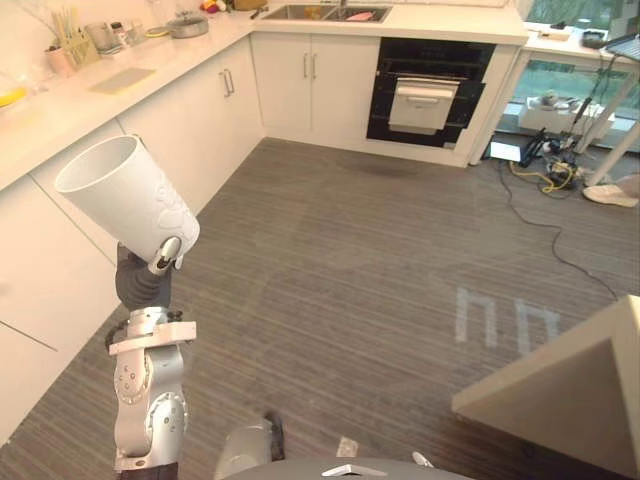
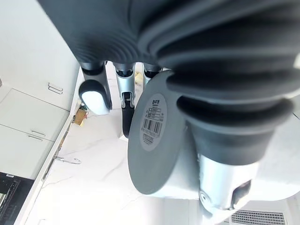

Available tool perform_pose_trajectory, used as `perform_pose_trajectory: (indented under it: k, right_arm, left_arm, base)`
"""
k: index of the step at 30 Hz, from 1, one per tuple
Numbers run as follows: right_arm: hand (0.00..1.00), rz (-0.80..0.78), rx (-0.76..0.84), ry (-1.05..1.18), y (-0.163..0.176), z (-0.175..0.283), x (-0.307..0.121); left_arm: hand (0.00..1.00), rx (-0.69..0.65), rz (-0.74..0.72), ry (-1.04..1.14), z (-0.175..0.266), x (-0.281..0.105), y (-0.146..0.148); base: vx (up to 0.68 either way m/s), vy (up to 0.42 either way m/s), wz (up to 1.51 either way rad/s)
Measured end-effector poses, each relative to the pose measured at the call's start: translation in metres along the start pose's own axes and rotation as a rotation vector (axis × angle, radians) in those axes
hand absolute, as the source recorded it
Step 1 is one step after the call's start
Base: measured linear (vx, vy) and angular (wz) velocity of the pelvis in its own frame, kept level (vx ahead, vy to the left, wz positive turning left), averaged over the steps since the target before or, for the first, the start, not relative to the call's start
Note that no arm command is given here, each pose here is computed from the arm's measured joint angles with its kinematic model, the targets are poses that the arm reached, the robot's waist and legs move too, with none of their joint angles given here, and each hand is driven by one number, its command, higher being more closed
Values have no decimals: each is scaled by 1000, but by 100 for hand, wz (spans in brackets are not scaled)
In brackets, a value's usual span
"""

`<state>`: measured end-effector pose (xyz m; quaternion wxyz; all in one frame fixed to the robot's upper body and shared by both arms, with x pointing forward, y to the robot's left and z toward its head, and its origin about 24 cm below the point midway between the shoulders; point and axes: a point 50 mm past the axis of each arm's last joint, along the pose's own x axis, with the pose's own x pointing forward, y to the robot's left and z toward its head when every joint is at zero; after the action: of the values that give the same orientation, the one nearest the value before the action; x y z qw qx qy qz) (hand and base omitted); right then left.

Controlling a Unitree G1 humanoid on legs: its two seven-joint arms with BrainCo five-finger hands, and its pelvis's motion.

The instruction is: Walk over to the sink, pick up the cup, carry it to the dishwasher, place the cup inside the dishwasher, then close the dishwasher door

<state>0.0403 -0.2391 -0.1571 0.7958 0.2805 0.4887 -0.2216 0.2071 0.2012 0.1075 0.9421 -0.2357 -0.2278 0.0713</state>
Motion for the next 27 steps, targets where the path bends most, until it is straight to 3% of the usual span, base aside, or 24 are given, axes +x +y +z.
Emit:
perform_pose_trajectory:
  k: [4,14,27]
  right_arm:
    - [0,34,15,23,16,-9,5]
    - [0,42,45,-11,20,-24,-1]
    - [0,18,102,-55,9,-30,-10]
  left_arm:
    - [100,34,42,-21,4,-2,13]
    - [100,72,-95,-9,5,10,-10]
    - [100,-50,-197,118,-25,8,-42]
  base:
    - [293,246,-32]
    - [295,151,-19]
    - [275,-139,28]
